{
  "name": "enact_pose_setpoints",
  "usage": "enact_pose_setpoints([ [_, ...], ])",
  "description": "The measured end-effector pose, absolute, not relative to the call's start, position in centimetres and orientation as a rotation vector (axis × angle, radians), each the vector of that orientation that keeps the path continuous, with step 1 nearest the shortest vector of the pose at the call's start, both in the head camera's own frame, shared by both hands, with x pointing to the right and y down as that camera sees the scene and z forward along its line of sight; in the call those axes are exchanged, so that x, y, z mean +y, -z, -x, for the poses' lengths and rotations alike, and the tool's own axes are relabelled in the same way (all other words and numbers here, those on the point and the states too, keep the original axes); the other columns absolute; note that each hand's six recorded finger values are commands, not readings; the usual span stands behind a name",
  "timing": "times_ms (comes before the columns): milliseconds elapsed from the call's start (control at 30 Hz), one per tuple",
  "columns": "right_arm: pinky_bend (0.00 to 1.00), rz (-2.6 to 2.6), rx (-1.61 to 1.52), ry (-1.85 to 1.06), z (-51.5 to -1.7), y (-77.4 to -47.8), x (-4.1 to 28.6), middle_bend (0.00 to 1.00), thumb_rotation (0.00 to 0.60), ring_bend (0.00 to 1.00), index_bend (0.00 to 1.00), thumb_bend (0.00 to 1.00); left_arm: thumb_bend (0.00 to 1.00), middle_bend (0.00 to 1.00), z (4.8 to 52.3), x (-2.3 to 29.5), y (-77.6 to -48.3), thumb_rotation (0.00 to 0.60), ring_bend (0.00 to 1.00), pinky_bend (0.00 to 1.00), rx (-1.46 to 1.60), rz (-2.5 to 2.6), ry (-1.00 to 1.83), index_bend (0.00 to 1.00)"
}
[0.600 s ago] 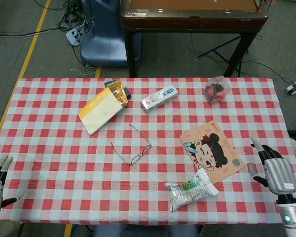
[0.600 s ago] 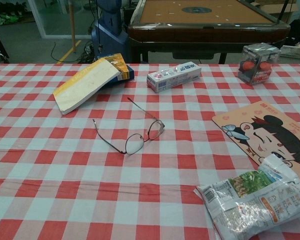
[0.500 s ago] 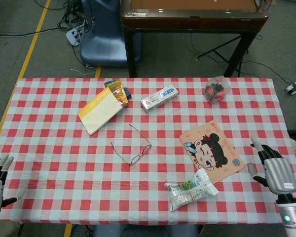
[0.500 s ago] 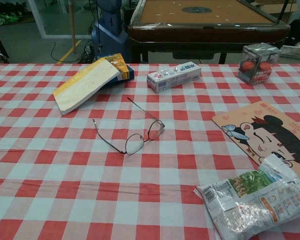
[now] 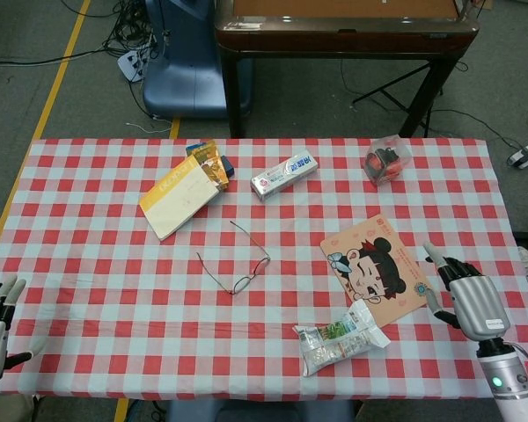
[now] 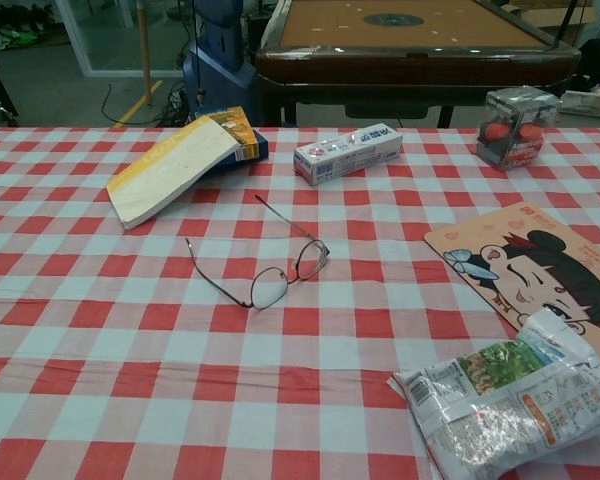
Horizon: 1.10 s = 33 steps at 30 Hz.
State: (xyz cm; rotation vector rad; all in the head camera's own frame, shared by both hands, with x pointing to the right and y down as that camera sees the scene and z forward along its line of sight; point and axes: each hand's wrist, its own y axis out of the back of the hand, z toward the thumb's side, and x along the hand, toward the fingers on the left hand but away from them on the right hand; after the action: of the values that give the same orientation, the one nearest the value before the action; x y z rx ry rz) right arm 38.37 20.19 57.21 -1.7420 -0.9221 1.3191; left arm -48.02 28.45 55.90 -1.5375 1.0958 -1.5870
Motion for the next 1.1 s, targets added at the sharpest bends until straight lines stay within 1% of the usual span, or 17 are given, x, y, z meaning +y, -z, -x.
enact_pose_setpoints([
  [133,0.46,1.796,-0.828,-1.287,-36.1,-58.4,19.7,0.41,0.6,0.46,0.0,0.43,0.16,0.0,47.8,28.7,-56.1,0.6,0.0,0.0,1.099,1.547,1.59,0.0],
  [200,0.54,1.834,-0.779,-1.257,-34.4,-59.1,19.4,0.52,0.6,0.57,0.0,0.43,0.16,0.0,47.8,28.8,-56.2,0.6,0.0,0.0,1.098,1.549,1.595,0.0],
  [267,0.64,1.875,-0.736,-1.23,-32.8,-59.9,19.1,0.65,0.6,0.69,0.0,0.43,0.16,0.0,47.9,28.9,-56.3,0.6,0.0,0.0,1.094,1.549,1.6,0.0],
  [367,0.74,1.937,-0.669,-1.194,-30.2,-61.2,18.8,0.77,0.6,0.81,0.0,0.44,0.16,0.0,47.9,28.9,-56.2,0.6,0.0,0.0,1.094,1.546,1.603,0.0],
  [500,0.81,2.019,-0.585,-1.156,-26.5,-63.2,18.6,0.89,0.6,0.9,0.0,0.48,0.16,0.0,48.0,28.9,-56.1,0.6,0.0,0.0,1.093,1.543,1.606,0.0],
  [600,0.84,2.07,-0.519,-1.153,-23.9,-64.8,18.4,0.93,0.6,0.95,0.0,0.52,0.16,0.0,48.2,29.0,-56.1,0.6,0.0,0.0,1.093,1.539,1.613,0.0],
  [800,0.87,2.131,-0.423,-1.146,-19.0,-67.3,17.9,0.97,0.6,0.99,0.0,0.61,0.16,0.0,48.5,29.3,-56.3,0.6,0.0,0.0,1.089,1.538,1.631,0.0],
  [967,0.88,2.152,-0.362,-1.131,-15.6,-68.5,17.5,0.98,0.6,0.99,0.0,0.62,0.16,0.0,48.7,29.3,-56.3,0.6,0.0,0.0,1.091,1.535,1.636,0.0],
  [1100,0.88,2.157,-0.339,-1.15,-14.5,-69.4,17.2,0.98,0.6,0.99,0.0,0.62,0.16,0.0,48.9,29.4,-56.2,0.6,0.0,0.0,1.093,1.533,1.64,0.0],
])
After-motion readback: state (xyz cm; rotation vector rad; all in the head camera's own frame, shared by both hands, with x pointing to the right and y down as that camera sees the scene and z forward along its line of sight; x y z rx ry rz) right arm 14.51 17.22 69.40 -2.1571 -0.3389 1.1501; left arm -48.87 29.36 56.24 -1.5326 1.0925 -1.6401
